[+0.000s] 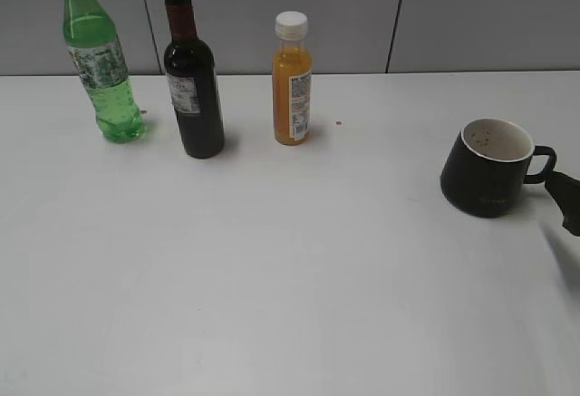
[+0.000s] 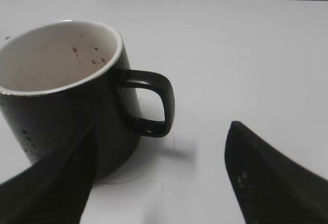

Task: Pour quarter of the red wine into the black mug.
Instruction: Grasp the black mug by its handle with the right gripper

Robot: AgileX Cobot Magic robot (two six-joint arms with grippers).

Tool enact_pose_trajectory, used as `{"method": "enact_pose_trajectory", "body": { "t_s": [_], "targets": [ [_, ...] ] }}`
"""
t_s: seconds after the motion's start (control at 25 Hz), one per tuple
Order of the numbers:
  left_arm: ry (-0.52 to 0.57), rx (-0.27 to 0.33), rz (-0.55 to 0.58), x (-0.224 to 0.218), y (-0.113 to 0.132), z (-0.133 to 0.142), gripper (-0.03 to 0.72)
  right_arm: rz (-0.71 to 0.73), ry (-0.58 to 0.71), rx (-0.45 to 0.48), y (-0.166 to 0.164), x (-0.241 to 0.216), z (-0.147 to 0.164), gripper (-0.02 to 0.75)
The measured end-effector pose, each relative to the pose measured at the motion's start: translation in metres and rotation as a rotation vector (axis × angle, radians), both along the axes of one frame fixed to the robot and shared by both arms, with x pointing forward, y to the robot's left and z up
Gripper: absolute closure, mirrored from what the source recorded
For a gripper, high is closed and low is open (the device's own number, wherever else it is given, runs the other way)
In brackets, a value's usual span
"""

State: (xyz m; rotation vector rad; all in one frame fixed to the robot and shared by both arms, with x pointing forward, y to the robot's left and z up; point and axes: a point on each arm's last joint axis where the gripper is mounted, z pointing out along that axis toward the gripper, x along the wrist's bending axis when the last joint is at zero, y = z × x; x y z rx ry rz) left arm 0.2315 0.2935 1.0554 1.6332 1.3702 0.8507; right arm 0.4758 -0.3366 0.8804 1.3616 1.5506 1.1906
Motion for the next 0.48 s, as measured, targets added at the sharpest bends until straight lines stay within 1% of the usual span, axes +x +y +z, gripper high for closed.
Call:
{"method": "enact_pose_trajectory", "body": {
  "t_s": [0.24,0.48],
  "targets": [
    [0.0,0.0,0.0,0.0,0.0,0.0,0.099,-0.028,0.008,-0.016,-0.006,0.01,-0.008,0.152],
    [0.0,0.0,0.0,0.0,0.0,0.0,0.099,-0.025,0.003,-0.019,-0.011,0.024,-0.015,0.152]
  ]
}}
